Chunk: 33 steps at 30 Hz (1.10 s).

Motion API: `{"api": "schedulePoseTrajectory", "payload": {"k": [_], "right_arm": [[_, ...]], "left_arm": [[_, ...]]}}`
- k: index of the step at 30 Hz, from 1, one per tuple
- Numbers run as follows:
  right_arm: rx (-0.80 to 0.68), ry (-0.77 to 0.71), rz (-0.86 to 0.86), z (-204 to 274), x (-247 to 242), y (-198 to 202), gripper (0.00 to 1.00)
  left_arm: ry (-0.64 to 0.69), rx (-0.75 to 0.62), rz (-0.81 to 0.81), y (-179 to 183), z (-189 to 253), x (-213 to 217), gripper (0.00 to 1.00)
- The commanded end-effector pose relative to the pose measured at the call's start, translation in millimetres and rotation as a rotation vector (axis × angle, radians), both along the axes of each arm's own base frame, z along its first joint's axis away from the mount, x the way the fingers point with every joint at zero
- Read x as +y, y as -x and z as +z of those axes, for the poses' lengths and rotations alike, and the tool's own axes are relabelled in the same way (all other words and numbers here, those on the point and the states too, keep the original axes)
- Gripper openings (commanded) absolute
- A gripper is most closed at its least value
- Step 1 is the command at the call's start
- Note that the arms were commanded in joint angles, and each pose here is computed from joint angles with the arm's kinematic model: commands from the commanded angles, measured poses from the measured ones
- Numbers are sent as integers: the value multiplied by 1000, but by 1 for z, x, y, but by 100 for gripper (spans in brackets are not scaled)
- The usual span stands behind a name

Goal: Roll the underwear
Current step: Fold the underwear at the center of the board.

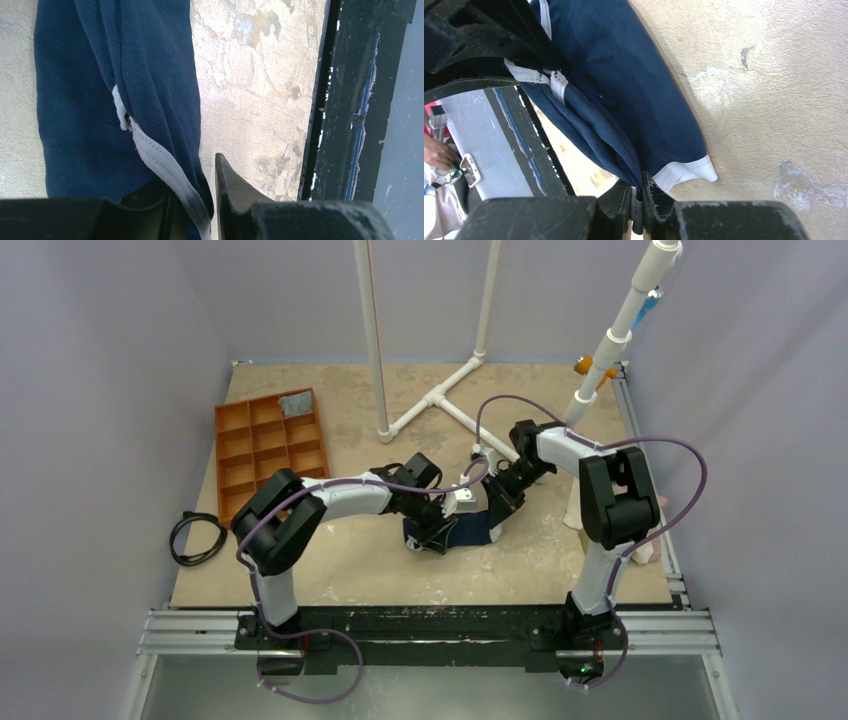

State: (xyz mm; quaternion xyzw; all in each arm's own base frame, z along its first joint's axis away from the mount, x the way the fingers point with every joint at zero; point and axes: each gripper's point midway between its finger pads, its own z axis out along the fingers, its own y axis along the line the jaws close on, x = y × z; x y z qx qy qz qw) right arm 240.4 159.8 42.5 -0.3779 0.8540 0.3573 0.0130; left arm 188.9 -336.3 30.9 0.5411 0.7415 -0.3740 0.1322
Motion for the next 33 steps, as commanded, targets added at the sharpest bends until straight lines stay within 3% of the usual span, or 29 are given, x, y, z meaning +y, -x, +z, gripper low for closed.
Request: {"api": "schedulePoseTrajectory", "payload": {"k": [1, 5, 15, 26, 33], "right_arm": [[-6, 6, -42, -1, -1, -11, 10], [-7, 7, -45, -2, 0, -14, 18], [-2, 3, -43, -9, 3, -17, 22], [-17, 23, -57, -14, 2, -24, 26], [-33, 46, -69, -19, -1, -29, 31]], "left_arm": [[13, -1, 22, -11, 7, -5, 23], [4, 3, 47, -16, 6, -5, 25], [-12, -8, 106, -26, 8, 1, 29], [-52, -26, 153, -36, 3, 4, 20], [-94, -25, 179, -40, -2, 7, 19]]}}
